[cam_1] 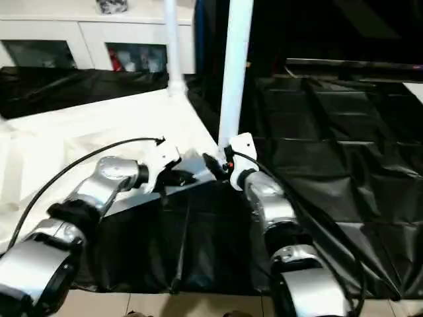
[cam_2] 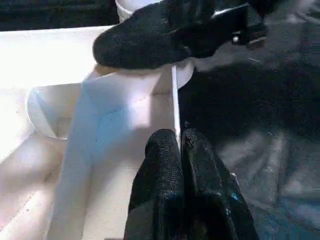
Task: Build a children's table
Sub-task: Rotate leg to tighten
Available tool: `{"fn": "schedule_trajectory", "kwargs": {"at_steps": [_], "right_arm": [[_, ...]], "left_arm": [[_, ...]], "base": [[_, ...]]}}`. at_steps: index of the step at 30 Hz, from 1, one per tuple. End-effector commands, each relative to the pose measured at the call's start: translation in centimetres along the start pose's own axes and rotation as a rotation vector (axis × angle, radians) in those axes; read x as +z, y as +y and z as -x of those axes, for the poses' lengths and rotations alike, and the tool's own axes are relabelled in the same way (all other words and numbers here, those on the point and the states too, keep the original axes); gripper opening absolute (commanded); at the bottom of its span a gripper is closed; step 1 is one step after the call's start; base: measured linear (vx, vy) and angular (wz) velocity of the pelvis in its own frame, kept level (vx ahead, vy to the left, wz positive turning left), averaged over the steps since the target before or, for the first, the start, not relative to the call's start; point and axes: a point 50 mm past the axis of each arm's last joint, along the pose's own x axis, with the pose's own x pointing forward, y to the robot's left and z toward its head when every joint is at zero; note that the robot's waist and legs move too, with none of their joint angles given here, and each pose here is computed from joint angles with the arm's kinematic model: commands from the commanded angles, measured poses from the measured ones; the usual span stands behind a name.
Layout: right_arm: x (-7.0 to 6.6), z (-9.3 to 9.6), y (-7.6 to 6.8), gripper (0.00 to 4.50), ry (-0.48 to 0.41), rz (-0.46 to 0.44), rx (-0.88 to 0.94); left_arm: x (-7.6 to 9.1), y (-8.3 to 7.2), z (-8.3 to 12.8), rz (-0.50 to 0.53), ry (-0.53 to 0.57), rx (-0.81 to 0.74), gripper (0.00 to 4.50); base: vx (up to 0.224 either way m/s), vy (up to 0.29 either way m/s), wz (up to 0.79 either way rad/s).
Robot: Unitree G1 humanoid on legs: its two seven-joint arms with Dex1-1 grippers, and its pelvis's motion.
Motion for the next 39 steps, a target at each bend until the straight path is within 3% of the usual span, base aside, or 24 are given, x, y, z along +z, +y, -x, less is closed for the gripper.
{"fn": "schedule_trajectory", "kwargs": {"at_steps": [1,6,14,21,25,29,30,31,34,39], "right_arm": [[0.0,-0.1,2.4,3.74,0.02,0.044,0.286],[0.0,2.4,1.7,3.74,0.082,0.093,0.547],[-0.9,4.6,1.5,3.61,0.232,0.156,0.754],[-0.9,4.4,1.6,2.97,0.251,0.163,0.767],[-0.9,4.2,2.0,2.92,0.228,0.127,0.761],[-1.3,3.0,1.8,2.85,0.173,0.09,0.553],[-1.5,2.3,1.5,2.85,0.152,0.075,0.419],[-1.5,2.3,1.5,2.85,0.152,0.075,0.419],[-1.8,0.7,1.3,2.84,0.106,-0.033,0.144],[-1.9,-1.3,1.8,2.82,0.096,-0.111,-0.124]], "left_arm": [[1.2,-0.8,-0.4,-0.066,-0.057,-0.123,0.0],[0.3,-0.5,1.5,-0.068,-0.026,-0.208,0.0],[-0.8,-0.6,3.4,-0.097,0.04,-0.313,0.0],[-1.1,-0.6,3.7,-0.106,0.064,-0.331,0.0],[-1.2,-0.6,3.8,-0.099,0.063,-0.329,0.0],[-0.8,0.0,3.0,-0.062,0.05,-0.215,0.0],[-0.3,0.2,2.2,-0.028,0.025,-0.151,0.0],[-0.3,0.2,2.2,-0.028,0.025,-0.151,0.0],[0.7,0.3,0.3,0.021,-0.008,-0.057,0.0],[2.1,0.2,-2.1,0.061,-0.034,0.07,0.0]], "base": [[0.0,0.0,0.0],[0.0,0.0,0.0],[0.0,0.0,0.0],[0.0,0.0,0.0],[0.0,0.0,0.0],[0.0,0.0,0.0],[0.0,0.0,0.0],[0.0,0.0,0.0],[0.0,0.0,0.0],[0.0,0.0,0.0]]}}
